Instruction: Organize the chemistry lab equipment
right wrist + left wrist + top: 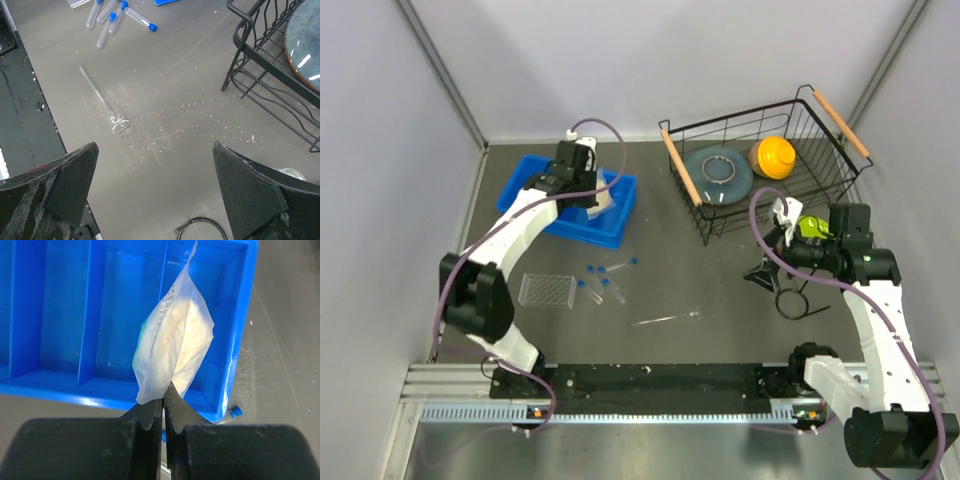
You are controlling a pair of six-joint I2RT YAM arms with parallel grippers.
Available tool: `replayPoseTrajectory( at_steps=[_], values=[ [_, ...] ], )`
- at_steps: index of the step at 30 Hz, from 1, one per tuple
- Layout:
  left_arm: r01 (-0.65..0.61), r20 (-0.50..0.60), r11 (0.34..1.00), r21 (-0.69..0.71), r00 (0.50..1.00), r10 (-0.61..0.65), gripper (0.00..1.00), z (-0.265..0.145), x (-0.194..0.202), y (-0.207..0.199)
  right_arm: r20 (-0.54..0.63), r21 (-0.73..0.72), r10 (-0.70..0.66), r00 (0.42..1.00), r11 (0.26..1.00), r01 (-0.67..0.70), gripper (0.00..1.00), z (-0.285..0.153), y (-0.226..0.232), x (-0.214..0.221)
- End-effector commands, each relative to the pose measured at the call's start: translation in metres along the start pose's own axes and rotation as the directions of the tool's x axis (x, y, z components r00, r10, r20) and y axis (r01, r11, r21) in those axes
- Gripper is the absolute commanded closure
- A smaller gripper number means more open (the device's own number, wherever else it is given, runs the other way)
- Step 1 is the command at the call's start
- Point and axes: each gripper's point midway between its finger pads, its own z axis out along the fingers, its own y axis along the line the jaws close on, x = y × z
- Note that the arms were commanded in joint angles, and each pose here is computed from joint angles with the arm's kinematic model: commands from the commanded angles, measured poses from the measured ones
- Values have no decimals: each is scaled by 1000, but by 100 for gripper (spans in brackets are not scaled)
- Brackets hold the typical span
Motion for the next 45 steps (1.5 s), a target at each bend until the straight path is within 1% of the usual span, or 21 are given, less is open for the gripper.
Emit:
replayPoseTrajectory(
  at_steps=[1, 4, 8, 9, 11, 12, 15, 16, 18, 19, 21, 22, 24, 25, 26, 28, 31, 32, 34, 38, 45],
  values=[
    [-69, -56, 998, 2, 996, 69, 96, 19, -8, -2, 29, 0, -46, 999, 999, 46, 1, 0, -1, -9],
    [-74, -103, 996, 47, 992, 78, 95, 36, -4, -12, 26, 4, -47, 999, 999, 47, 1, 0, -1, -9],
    [-70, -178, 996, 62, 981, 80, 79, 50, 9, -16, 25, 3, -46, 999, 999, 46, 1, -1, -1, -9],
    [-69, -185, 996, 64, 980, 79, 69, 50, 10, -16, 25, 5, -47, 999, 999, 47, 1, -1, -2, -9],
    [-65, -174, 996, 59, 982, 74, 59, 45, 7, -15, 24, 4, -45, 999, 999, 45, 1, 0, -1, -8],
    [-64, -161, 997, 43, 984, 70, 48, 41, 4, -13, 23, 3, -44, 999, 999, 44, 1, 0, -1, -8],
    [-52, -94, 999, 17, 994, 53, 33, 18, -11, -7, 31, -7, -49, 998, 999, 49, 1, 0, 1, -10],
    [-46, -38, 999, 9, 998, 46, 30, 0, -23, -4, 30, -12, -49, 998, 999, 50, 1, 0, 2, -11],
    [-34, 3, 999, 4, 999, 34, 25, -15, -22, 0, 28, -41, -75, 997, 996, 76, 1, 2, 7, -15],
    [-17, 84, 1000, 15, 996, 15, 19, -38, -36, 1, 25, -52, -86, 996, 995, 87, 1, 3, 9, -16],
    [25, 109, 999, 35, 994, -28, 16, -50, -27, 3, 13, -72, -110, 994, 991, 110, 1, 5, 13, -18],
    [48, 189, 997, 59, 980, -58, 13, -74, -38, 5, 1, -85, -128, 992, 988, 128, 1, 7, 16, -18],
    [90, 191, 991, 101, 976, -108, 10, -84, -19, 4, -16, -81, -143, 990, 987, 141, 1, 9, 14, -20],
    [104, 270, 986, 132, 953, -137, 8, -109, -28, 4, -38, -62, -143, 989, 988, 140, 1, 9, 9, -18],
    [138, 253, 980, 140, 952, -170, 5, -107, -11, 6, -46, -43, -134, 990, 990, 132, 1, 8, 6, -20],
    [160, 335, 970, 181, 918, -214, 1, -137, -11, 8, -88, 16, -116, 989, 993, 118, 1, 5, -5, -16],
    [199, 377, 950, 239, 883, -280, 1, -158, 5, 8, -131, 145, -51, 990, 987, 70, 1, 0, -25, -10],
    [217, 367, 944, 249, 881, -300, 1, -156, 15, 8, -137, 198, 11, 991, 980, 16, 1, -2, -33, -3],
    [213, 370, 925, 316, 870, -327, 1, -170, 21, -1, -138, 312, 62, 988, 950, -16, 1, -10, -53, 7],
    [213, 361, 905, 369, 864, -351, 1, -173, 39, -6, -90, 518, 226, 970, 842, -149, 1, -27, -93, 25],
    [150, 367, 873, 464, 864, -344, 1, -174, 49, -23, -73, 633, 281, 957, 755, -174, 2, -15, -138, 56]
  ],
)
